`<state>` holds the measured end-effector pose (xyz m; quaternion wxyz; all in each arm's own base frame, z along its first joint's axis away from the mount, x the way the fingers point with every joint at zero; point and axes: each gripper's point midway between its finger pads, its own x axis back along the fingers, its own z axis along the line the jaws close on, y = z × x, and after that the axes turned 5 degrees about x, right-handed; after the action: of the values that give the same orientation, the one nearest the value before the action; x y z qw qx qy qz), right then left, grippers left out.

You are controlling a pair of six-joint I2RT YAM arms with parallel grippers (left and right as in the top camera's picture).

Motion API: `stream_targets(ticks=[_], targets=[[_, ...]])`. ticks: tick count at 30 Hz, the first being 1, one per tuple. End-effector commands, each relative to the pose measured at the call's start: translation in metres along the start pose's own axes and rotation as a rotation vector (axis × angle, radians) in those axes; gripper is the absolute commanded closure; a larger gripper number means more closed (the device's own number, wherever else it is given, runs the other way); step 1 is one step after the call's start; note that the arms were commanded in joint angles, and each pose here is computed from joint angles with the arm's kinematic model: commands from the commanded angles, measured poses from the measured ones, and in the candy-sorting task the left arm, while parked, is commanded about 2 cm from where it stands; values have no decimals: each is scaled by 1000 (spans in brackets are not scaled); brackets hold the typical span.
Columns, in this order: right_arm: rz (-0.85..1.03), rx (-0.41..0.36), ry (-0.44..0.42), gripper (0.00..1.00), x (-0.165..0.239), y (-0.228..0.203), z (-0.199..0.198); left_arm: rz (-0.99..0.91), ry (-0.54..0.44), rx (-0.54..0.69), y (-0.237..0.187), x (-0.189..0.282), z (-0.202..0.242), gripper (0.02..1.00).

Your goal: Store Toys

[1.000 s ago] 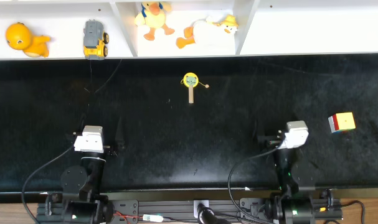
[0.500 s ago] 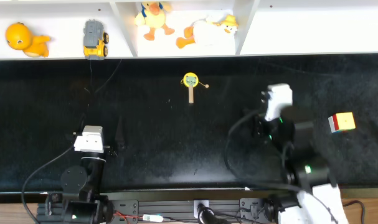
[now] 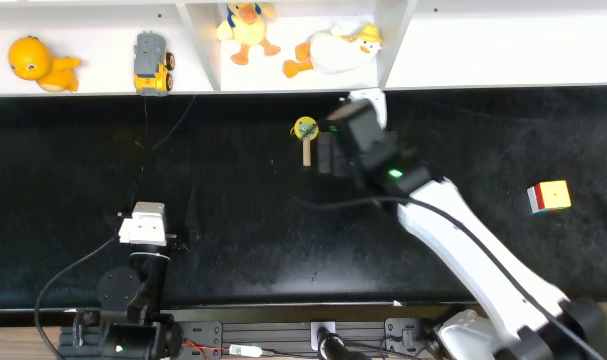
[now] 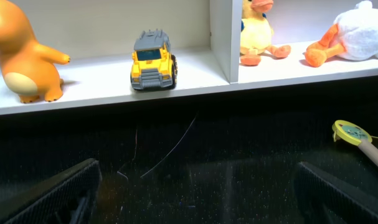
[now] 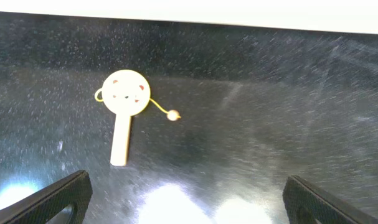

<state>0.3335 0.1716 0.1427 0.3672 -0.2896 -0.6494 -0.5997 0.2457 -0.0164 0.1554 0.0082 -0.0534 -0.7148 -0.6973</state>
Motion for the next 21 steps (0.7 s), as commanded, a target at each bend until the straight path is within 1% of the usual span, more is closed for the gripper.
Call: stream_targets(ticks=[1,6,7,9,11,17,21], targets=[[-19,-94,-36,5,-12,12,22,-7,8,-18,1,0,2,20],[-1,-32,-39,80,-35,13,55,-7,8,-18,1,0,2,23],[1,-24,-35,75,-40,13,61,-7,8,-18,1,0,2,23],[11,-9,-31,3,-50,13,75,-7,8,-18,1,0,2,20],[19,5,-30,5,-59,14,85,-7,8,-18,1,0,2,20],[34,19,-49,7,-83,17,98,-7,8,-18,1,0,2,20],[64,-20,-70,1,-95,8,97,-7,8,-18,1,0,2,20]])
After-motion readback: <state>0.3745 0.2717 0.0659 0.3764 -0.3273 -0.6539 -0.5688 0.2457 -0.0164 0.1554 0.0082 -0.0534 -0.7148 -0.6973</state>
